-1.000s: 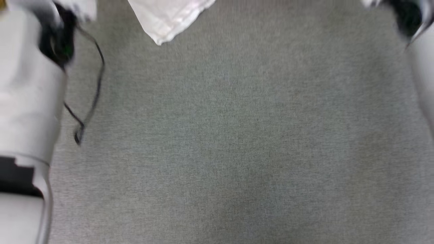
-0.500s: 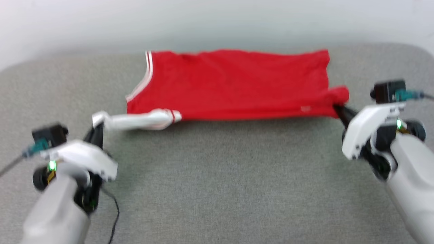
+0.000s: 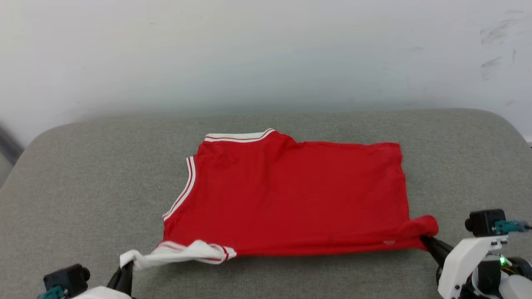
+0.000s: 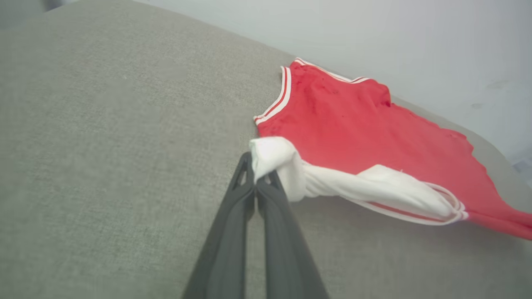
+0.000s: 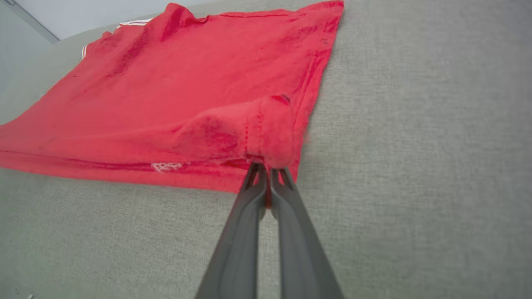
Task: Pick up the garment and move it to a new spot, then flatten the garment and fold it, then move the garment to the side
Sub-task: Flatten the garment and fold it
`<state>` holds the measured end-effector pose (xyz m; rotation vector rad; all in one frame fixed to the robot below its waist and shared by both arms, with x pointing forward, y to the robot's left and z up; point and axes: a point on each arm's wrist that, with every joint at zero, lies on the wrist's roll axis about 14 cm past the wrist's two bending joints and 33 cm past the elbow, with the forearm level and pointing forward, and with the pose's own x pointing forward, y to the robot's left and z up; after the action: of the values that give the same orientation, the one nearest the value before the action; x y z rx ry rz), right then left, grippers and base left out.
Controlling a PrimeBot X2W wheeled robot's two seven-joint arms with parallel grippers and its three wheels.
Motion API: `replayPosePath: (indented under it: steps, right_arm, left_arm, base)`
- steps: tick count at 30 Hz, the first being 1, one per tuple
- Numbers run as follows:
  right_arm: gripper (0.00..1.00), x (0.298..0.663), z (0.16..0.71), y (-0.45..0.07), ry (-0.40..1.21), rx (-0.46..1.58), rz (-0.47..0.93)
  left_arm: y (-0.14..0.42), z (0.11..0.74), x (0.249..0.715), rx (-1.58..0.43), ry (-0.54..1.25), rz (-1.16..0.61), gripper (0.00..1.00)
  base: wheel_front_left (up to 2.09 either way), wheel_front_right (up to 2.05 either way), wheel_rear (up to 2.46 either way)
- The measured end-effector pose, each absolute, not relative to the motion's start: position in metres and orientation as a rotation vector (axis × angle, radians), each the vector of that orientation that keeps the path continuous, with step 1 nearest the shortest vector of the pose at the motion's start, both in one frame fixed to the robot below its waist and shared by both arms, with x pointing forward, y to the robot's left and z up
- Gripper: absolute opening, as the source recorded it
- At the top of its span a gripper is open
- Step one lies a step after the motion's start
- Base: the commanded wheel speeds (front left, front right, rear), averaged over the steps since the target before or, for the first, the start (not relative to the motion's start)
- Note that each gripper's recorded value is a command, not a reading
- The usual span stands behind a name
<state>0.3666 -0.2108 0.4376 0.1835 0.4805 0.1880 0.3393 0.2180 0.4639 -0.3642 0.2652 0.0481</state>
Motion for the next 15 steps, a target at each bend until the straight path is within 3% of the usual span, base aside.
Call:
replayPosePath:
  steps: [8,15]
  right_arm:
    - [0.00,0.321,0.410,-0.215,0.579,0.218,0.149]
    - [0.00,0.323,0.409,-0.212,0.608,0.236,0.121]
  left_arm:
    - [0.214,0.461,0.292,-0.397,0.365,0.090,0.00]
    - [0.205,0.478,0.316,-0.388,0.316,0.024,0.00]
  base:
    - [0.00,0.00,0.00]
    - [0.00,0.00,0.00]
